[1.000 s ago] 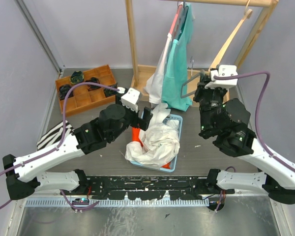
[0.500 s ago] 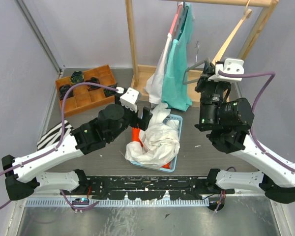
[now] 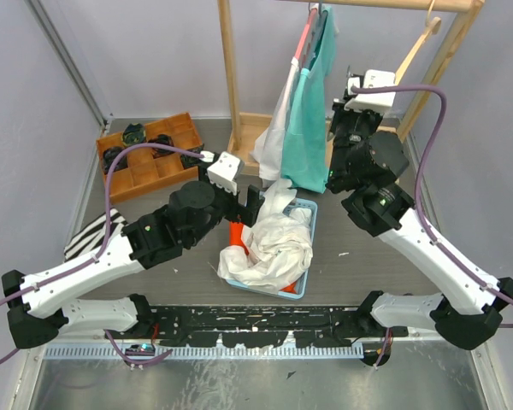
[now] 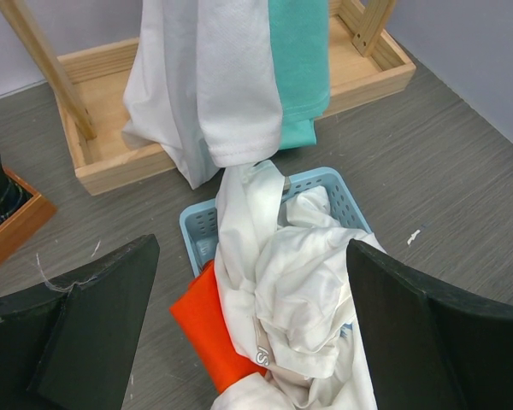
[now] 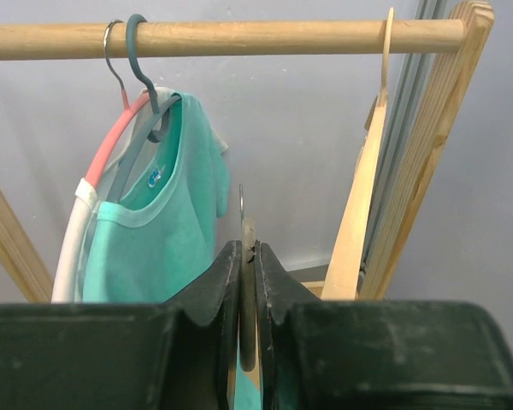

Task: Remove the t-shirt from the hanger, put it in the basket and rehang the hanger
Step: Place the hanger on the clothesline.

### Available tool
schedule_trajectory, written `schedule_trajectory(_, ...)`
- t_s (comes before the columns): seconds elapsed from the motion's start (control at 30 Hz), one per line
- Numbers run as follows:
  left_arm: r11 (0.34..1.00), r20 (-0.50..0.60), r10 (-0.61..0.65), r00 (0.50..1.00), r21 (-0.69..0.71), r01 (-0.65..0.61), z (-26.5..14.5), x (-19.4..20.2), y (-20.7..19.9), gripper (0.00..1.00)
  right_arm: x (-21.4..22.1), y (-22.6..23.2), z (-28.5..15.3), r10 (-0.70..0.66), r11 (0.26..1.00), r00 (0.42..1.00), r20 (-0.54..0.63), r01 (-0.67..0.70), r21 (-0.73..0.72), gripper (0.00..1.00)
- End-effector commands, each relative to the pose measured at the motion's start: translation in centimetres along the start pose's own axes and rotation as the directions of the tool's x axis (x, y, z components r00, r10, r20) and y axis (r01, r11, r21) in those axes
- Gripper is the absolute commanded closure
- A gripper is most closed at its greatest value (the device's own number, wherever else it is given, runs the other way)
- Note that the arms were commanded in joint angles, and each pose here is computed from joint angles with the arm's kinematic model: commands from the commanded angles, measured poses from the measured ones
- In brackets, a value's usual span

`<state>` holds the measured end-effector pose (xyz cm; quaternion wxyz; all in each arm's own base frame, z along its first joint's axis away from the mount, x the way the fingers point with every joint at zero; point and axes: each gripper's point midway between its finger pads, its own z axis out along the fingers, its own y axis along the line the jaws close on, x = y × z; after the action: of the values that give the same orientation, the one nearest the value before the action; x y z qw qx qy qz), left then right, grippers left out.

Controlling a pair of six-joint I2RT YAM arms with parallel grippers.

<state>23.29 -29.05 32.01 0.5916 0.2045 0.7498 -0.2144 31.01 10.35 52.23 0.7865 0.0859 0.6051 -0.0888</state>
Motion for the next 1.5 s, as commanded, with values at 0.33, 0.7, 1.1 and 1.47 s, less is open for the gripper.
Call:
schedule_trajectory(0.33,1.0,0.017,-0.014,1.0,-0.024,0.014,-0.5,-0.7,0.7,0.02,-4.2,-0.5,4.3,0.129,0.991,0.981,0.146,-0.124,-0.042,0.99)
schedule_trajectory(0.7,0.999,0.017,-0.005,1.0,-0.039,0.006,-0.4,-0.6,0.9,0.02,-7.6,-0.6,6.1,0.132,0.99,0.969,0.209,-0.12,-0.068,0.99)
schedule_trajectory(1.1,0.999,0.005,0.002,1.0,-0.034,-0.001,0.0,-0.3,0.7,0.02,-10.2,-2.4,4.2,0.186,0.979,0.953,0.239,-0.159,-0.127,1.0)
schedule_trajectory(1.47,1.0,0.009,0.007,1.0,-0.028,-0.007,0.1,-0.6,0.5,0.02,-11.7,-4.1,2.6,0.207,0.975,0.942,0.263,-0.175,-0.14,0.99)
